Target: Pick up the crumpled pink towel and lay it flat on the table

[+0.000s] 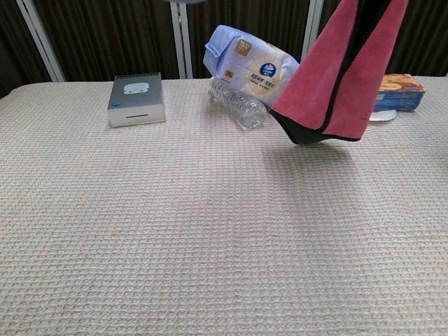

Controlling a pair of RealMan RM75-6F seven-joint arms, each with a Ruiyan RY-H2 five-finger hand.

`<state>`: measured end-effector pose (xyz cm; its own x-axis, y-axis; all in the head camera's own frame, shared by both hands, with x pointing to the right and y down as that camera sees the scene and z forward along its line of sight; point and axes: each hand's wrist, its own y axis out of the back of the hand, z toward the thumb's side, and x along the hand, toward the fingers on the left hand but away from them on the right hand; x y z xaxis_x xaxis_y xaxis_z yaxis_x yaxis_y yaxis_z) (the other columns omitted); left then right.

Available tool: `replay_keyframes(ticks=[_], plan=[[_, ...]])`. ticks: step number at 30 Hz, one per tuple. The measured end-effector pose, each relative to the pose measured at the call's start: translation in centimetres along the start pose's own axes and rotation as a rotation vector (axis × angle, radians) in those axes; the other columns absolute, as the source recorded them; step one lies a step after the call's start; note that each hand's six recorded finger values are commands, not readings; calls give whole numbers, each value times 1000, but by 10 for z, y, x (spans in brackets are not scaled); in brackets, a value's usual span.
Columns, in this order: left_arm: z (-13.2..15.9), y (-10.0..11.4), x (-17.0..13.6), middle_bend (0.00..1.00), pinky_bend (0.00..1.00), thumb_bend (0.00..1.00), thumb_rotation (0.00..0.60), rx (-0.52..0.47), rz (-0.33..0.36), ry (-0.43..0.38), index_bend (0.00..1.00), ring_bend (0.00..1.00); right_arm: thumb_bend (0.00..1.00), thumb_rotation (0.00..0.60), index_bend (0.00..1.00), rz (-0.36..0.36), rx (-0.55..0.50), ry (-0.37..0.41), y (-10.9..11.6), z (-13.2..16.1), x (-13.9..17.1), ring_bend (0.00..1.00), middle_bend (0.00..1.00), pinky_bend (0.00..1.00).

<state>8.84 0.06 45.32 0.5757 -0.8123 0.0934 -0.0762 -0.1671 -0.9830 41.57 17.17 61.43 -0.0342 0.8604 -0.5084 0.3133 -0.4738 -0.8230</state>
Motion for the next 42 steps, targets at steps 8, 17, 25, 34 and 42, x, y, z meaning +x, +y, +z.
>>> replay_keyframes(ticks=[8, 17, 25, 34, 42], plan=[[5, 22, -6, 187, 23, 612, 600, 13, 44, -22, 611, 0, 258, 600, 0, 11, -3, 6, -4, 0, 3, 0, 0, 0], [-24, -22, -9, 185, 23, 614, 600, 232, -25, -10, 609, 0, 257, 600, 0, 3, 2, 4, -1, 0, 3, 0, 0, 0], [-24, -36, -13, 185, 23, 615, 600, 246, -53, -41, 609, 0, 258, 600, 0, 8, 5, 17, -2, 5, 4, 0, 0, 0], [-16, -51, -19, 186, 23, 615, 600, 285, -97, -88, 606, 0, 258, 600, 0, 6, 1, 20, 0, 7, 6, 0, 0, 0], [-18, -51, -16, 187, 23, 615, 600, 305, -87, -92, 603, 0, 258, 600, 0, 12, 4, 13, -1, 4, 6, 0, 0, 0]])
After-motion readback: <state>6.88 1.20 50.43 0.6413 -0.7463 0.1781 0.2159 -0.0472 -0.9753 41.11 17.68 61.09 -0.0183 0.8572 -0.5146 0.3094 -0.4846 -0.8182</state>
